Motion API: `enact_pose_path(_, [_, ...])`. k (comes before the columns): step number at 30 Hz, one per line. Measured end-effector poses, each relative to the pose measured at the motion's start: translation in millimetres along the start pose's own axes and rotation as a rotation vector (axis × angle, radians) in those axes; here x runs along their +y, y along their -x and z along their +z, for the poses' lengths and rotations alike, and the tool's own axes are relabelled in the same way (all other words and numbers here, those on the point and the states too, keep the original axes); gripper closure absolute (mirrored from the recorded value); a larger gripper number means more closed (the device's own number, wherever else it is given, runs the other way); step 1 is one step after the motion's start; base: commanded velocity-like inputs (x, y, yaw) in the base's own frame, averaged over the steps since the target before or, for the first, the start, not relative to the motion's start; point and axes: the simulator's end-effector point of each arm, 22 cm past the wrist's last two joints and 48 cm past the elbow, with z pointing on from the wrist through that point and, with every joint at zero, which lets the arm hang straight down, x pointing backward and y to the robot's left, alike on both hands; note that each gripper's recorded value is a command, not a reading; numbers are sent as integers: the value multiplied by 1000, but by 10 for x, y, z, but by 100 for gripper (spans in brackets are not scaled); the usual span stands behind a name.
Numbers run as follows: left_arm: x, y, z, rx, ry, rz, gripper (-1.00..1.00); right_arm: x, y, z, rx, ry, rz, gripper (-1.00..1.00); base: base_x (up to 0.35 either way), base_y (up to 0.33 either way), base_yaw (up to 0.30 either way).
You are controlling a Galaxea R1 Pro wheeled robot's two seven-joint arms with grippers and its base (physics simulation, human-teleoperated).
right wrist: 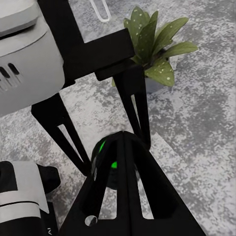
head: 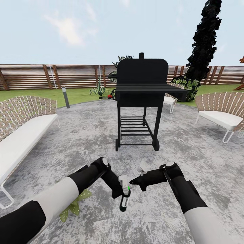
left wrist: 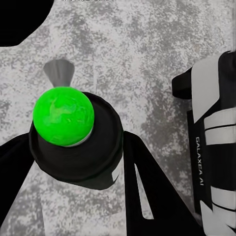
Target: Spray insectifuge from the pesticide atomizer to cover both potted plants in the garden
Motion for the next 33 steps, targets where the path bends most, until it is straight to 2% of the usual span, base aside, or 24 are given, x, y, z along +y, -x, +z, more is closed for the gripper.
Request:
enact_pose_path(6, [-4, 12, 5, -1, -1, 1, 100, 1, 0, 0, 0, 0, 0, 100, 0, 0, 0])
enact_pose_path(12, [61, 53, -72, 1, 14, 10, 100, 0, 0, 0, 0, 0, 0, 100, 0, 0, 0])
enact_pose_path(27, [64, 55, -74, 2, 15, 10, 100, -8, -3, -7, 0, -2, 0, 100, 0, 0, 0])
enact_pose_path(31, [83, -12, -80, 11, 18, -3, 100, -8, -4, -7, 0, -2, 1, 100, 0, 0, 0])
enact_pose_path(33, [137, -199, -109, 31, 25, -39, 100, -7, -6, -5, 1, -1, 0, 100, 0, 0, 0])
